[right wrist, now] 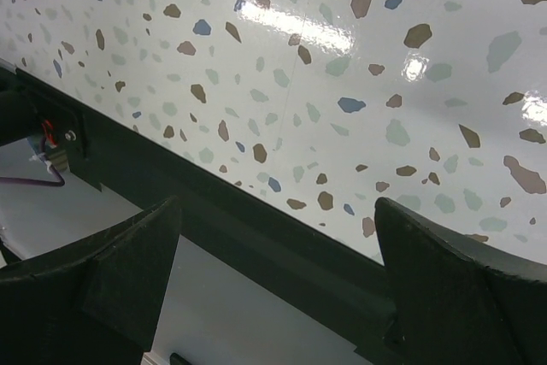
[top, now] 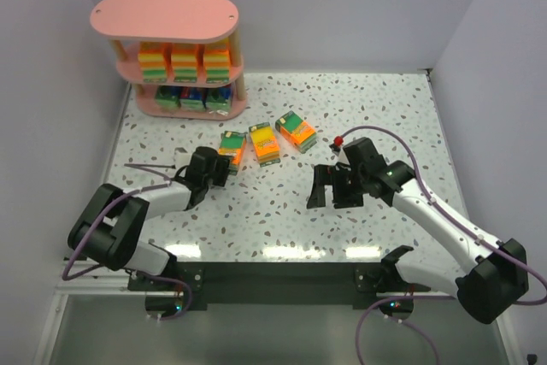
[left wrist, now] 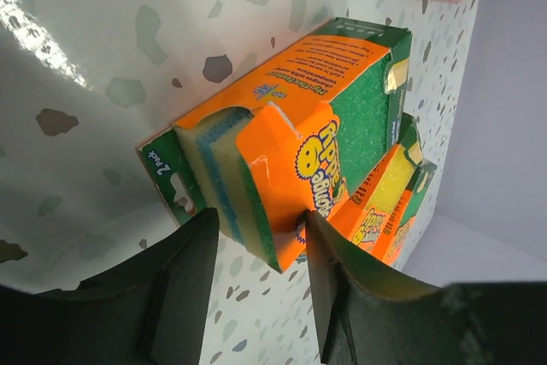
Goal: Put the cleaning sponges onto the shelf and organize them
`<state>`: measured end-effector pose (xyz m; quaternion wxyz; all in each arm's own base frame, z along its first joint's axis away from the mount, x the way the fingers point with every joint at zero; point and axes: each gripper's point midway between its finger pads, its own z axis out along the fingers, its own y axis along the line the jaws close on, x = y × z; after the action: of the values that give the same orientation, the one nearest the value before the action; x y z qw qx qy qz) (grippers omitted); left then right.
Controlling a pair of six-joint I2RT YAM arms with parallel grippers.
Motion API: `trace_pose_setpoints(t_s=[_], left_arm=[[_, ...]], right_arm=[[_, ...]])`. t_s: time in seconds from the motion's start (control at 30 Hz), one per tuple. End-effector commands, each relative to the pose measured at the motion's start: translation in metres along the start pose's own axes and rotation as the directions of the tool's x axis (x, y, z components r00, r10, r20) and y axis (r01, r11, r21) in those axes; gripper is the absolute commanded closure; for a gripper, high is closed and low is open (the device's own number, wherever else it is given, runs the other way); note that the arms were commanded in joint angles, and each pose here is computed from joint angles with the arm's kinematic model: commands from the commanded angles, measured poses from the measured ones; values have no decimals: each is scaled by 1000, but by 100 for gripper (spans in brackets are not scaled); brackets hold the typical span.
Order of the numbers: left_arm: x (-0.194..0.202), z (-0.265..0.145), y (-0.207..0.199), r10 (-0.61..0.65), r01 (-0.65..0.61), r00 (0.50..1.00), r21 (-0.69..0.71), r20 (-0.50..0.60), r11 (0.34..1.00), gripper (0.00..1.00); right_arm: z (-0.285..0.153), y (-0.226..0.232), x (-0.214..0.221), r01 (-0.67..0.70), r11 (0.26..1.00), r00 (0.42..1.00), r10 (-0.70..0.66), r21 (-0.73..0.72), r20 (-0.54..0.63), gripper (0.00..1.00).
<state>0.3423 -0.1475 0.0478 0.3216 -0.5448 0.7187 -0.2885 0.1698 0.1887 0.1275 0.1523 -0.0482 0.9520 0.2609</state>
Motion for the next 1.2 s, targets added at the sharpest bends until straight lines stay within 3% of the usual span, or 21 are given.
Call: trace_pose_setpoints(t_s=[0.0, 0.13, 0.23, 0.27, 0.33, 0.53, 0.6, 0.8, 0.97, 1.1, 1.17], left_arm=[[-15, 7, -29, -53, 48, 997, 85, 53, 995, 51], [-18, 15, -33, -39, 34, 998, 98, 51, 995, 65], [-19, 17, -31, -27, 22, 998, 89, 56, 996, 83], [-19, 18, -28, -24, 20, 998, 82, 55, 996, 93], [-16, 16, -27, -23, 20, 999, 82, 39, 996, 100], [9, -16, -32, 89, -81, 993, 105, -76, 991, 100], [14, -29, -10, 118, -112, 987, 59, -108, 992, 100], [-3, -90, -17, 119, -106, 989, 139, -88, 985, 100], [-24, -147, -82, 152, -140, 988, 302, -18, 943, 100], [-42, -208, -168, 160, -166, 986, 495, 55, 853, 100], [-45, -217, -191, 178, -191, 981, 494, 74, 848, 100]], right_arm=[[-5, -1, -8, 26, 1000, 999, -26, 17, 22, 1], [-2, -2, -7, 25, 1000, 1000, -26, 18, 9, 1], [-2, -2, -8, 28, 999, 1000, -28, 15, 11, 2], [-2, -1, -8, 31, 999, 999, -32, 16, 13, 2], [-2, -2, -8, 32, 999, 999, -32, 16, 10, 2], [1, -4, -8, 26, 1000, 1000, -27, 15, 14, 2], [1, -4, -8, 26, 1000, 1000, -26, 12, 14, 2], [7, -6, -5, 16, 1000, 1000, -16, 4, -2, 3], [10, -4, -5, 14, 1000, 1000, -14, -15, -13, 3], [10, -3, -6, 20, 1000, 1000, -20, -21, -17, 4], [10, -2, -7, 24, 999, 1000, -24, -21, -19, 3]])
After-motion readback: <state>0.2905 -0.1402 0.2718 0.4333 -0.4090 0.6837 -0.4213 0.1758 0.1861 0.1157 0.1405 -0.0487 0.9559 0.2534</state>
